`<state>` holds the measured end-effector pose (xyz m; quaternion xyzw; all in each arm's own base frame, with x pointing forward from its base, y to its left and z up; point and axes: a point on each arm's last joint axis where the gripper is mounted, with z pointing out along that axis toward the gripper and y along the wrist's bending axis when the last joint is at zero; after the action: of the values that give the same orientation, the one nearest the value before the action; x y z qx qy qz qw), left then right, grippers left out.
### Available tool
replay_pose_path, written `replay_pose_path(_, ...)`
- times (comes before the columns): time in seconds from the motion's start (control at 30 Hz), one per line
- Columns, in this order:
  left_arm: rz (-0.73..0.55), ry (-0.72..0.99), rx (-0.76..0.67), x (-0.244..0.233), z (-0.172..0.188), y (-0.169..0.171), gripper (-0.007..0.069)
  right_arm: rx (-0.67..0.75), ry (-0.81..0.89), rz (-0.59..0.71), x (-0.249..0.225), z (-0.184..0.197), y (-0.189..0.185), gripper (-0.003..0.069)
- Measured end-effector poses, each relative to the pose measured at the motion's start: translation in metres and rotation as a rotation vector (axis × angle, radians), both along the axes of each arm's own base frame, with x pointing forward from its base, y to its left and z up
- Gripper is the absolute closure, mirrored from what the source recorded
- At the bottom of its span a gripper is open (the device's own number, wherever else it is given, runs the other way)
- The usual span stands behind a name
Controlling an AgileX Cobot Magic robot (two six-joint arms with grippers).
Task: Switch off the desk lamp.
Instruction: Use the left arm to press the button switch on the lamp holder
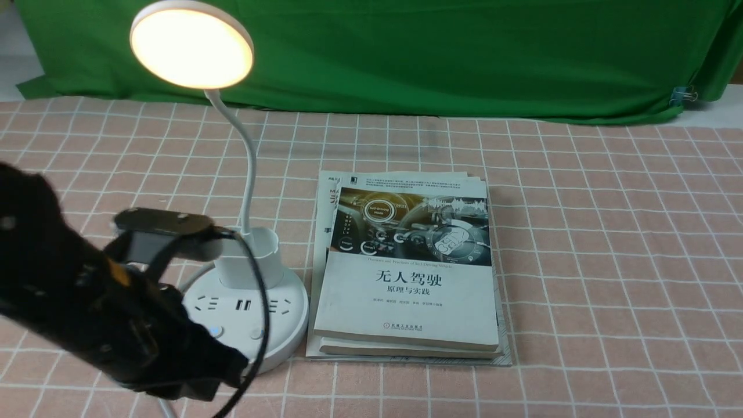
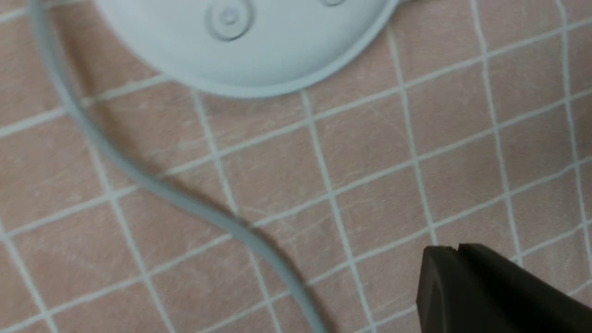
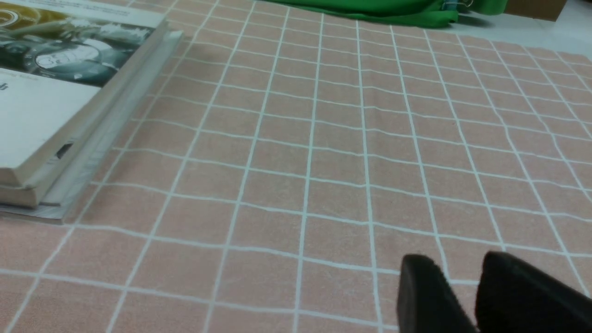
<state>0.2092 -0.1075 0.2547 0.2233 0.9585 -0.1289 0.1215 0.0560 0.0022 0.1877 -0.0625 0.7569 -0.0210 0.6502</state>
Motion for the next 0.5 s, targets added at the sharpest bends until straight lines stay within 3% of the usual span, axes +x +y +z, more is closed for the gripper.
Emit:
replay_pose_path(0.23,-0.099,-0.039,0.107,0.039,-0.005,-0.039,0.0622,0.0,0.0,0.0,0.0,0.0,0.0,0.0419)
replay_pose_path(0.5,-0.022,-0.013,0.151,0.069,-0.022,-0.026,0.0622,0.0,0.0,0.0,0.0,0.0,0.0,0.0419)
